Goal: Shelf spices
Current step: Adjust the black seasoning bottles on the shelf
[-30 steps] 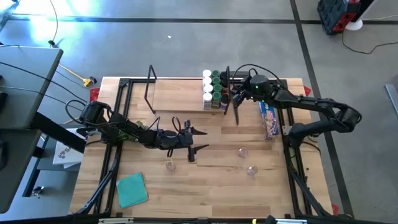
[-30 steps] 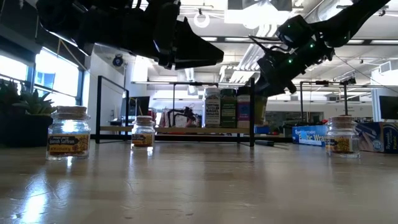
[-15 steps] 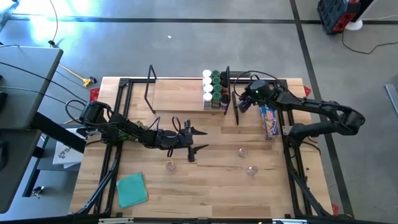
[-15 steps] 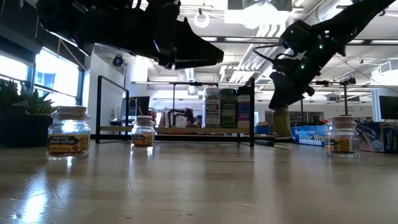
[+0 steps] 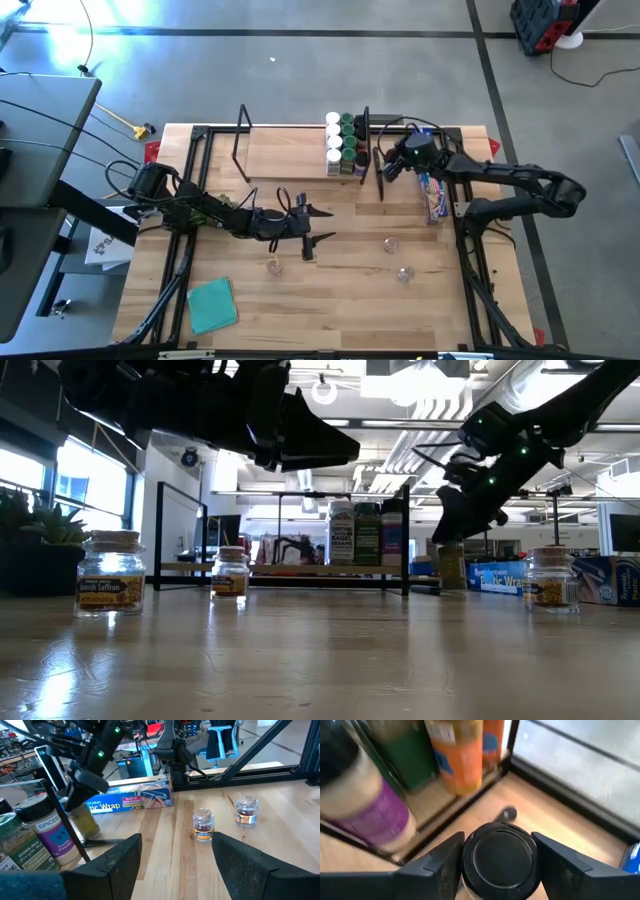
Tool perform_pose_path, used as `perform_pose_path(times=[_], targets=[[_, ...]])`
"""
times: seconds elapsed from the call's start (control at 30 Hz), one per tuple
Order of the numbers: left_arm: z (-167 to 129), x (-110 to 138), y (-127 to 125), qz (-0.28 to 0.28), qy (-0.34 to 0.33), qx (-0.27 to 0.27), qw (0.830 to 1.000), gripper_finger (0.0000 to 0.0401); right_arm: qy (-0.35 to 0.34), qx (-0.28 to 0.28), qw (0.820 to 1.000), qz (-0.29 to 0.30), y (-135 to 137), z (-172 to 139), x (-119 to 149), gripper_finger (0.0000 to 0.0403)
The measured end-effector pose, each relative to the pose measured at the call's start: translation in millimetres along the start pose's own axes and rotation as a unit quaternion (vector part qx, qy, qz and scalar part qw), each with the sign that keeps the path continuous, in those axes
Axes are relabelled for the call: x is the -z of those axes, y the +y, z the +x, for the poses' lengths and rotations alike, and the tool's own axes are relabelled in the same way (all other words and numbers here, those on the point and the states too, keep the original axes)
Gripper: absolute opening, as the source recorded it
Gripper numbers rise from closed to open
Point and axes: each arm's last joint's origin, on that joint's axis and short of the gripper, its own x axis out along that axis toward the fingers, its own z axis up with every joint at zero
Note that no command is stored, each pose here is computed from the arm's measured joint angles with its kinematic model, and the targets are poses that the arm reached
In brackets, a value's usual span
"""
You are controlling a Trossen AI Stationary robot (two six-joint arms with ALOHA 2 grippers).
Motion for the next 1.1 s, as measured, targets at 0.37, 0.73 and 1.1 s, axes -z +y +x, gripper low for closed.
perform_pose_path(times=[0.37, 0.73, 1.1], targets=[[0.0, 0.0, -0.1, -0.001, 0.000, 0.001, 1.000, 0.0239, -0.015, -0.019, 0.999, -0.040, 2.6, -5.2, -21.6, 0.0224], [0.0, 0.0, -0.1, -0.001, 0.000, 0.001, 1.000, 0.0239, 0.014, -0.013, 0.999, -0.038, 1.7, -5.1, -16.1, 0.0246], [0.2, 0.0, 0.0, -0.002, -0.001, 0.008, 1.000, 0.0239, 0.186, -0.019, 0.978, -0.089, 6.3, -42.6, -33.0, 0.0255]])
